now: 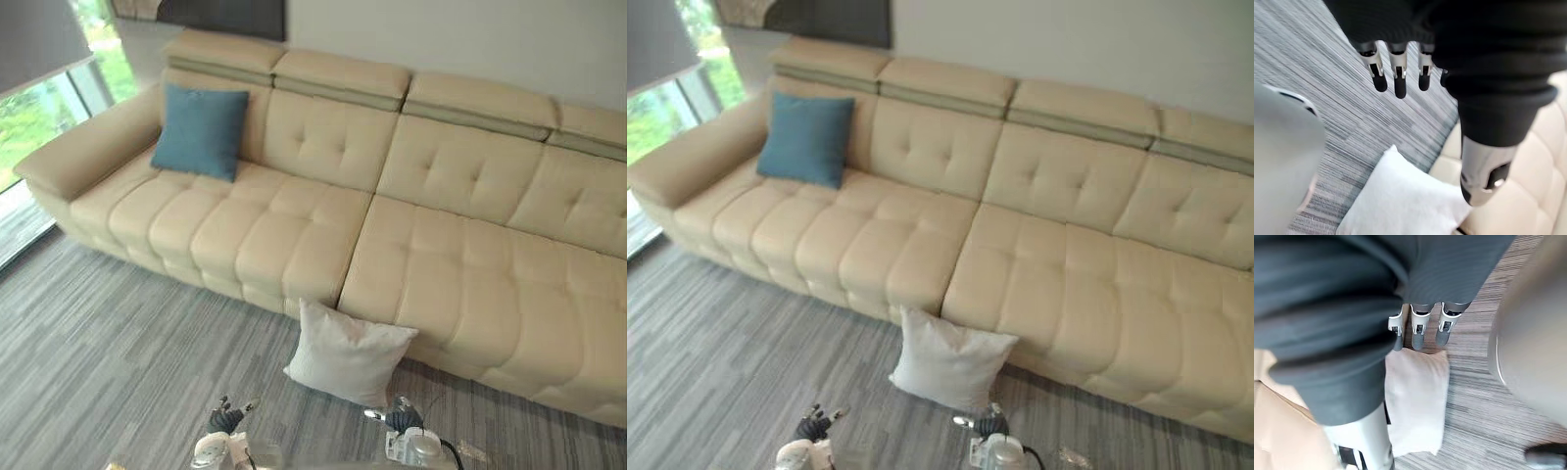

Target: Pick up cushions and gather them together orderly.

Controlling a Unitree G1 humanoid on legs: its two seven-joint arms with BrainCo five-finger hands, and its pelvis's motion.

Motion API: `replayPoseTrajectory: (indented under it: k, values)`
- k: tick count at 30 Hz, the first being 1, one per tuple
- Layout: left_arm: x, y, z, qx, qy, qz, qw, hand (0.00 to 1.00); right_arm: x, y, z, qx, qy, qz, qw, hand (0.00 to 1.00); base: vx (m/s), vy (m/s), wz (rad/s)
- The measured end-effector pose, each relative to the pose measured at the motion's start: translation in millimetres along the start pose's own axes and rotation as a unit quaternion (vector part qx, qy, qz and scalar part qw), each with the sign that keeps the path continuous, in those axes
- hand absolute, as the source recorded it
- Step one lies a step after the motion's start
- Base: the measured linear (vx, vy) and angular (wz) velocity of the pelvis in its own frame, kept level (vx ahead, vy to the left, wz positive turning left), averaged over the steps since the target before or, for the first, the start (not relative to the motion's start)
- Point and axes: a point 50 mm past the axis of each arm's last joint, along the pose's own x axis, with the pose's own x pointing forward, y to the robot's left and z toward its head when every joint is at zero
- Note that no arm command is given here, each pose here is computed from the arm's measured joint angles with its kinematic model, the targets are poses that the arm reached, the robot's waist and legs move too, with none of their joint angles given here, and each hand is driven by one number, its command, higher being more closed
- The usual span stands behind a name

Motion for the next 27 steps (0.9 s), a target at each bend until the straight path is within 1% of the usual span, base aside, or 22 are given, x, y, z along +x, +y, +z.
replayPoseTrajectory:
  k: [4,5,7,11,14,18,20,23,27]
  values:
    - [0.4,-1.6,-0.8,0.02,0.004,-0.009,1.0,0.0,0.8,-1.5,3.7,-0.003,-0.007,-0.004,1.0,0.0,0.2,-0.132,-0.22]
    - [-0.3,-10.0,-4.9,0.021,0.015,-0.022,0.999,0.0,1.5,-5.2,5.2,0.001,-0.009,-0.009,1.0,0.0,0.19,-0.185,-0.19]
    - [-1.7,-17.4,-7.9,0.027,0.019,-0.032,0.999,0.0,2.2,-13.0,5.2,0.005,-0.008,-0.021,1.0,0.0,0.21,-0.216,-0.06]
    - [-1.0,-16.6,-2.5,0.028,0.008,-0.031,0.999,0.0,2.2,-19.3,4.3,0.016,-0.007,-0.032,0.999,0.0,0.13,-0.201,0.21]
    - [-1.6,-15.5,-0.1,0.022,-0.001,-0.028,0.999,0.0,2.3,-20.1,1.6,0.015,0.001,-0.034,0.999,0.0,0.06,-0.056,-0.28]
    - [-1.8,-13.1,2.1,0.021,-0.008,-0.024,0.999,0.0,2.3,-19.4,1.1,0.013,0.002,-0.034,0.999,0.0,0.08,0.095,-0.69]
    - [-1.5,-11.8,3.0,0.017,-0.009,-0.021,1.0,0.0,2.0,-16.6,-1.4,0.0,0.008,-0.028,1.0,0.0,0.1,0.193,-0.67]
    - [-0.2,0.8,3.0,0.028,-0.008,-0.008,1.0,0.0,-0.2,-9.8,-9.9,0.002,0.022,-0.02,1.0,0.0,0.14,0.173,-0.5]
    - [0.8,2.5,0.8,0.037,0.0,-0.008,0.999,0.0,-1.6,-8.1,-13.4,0.006,0.025,-0.019,0.999,0.0,0.17,0.149,-0.16]
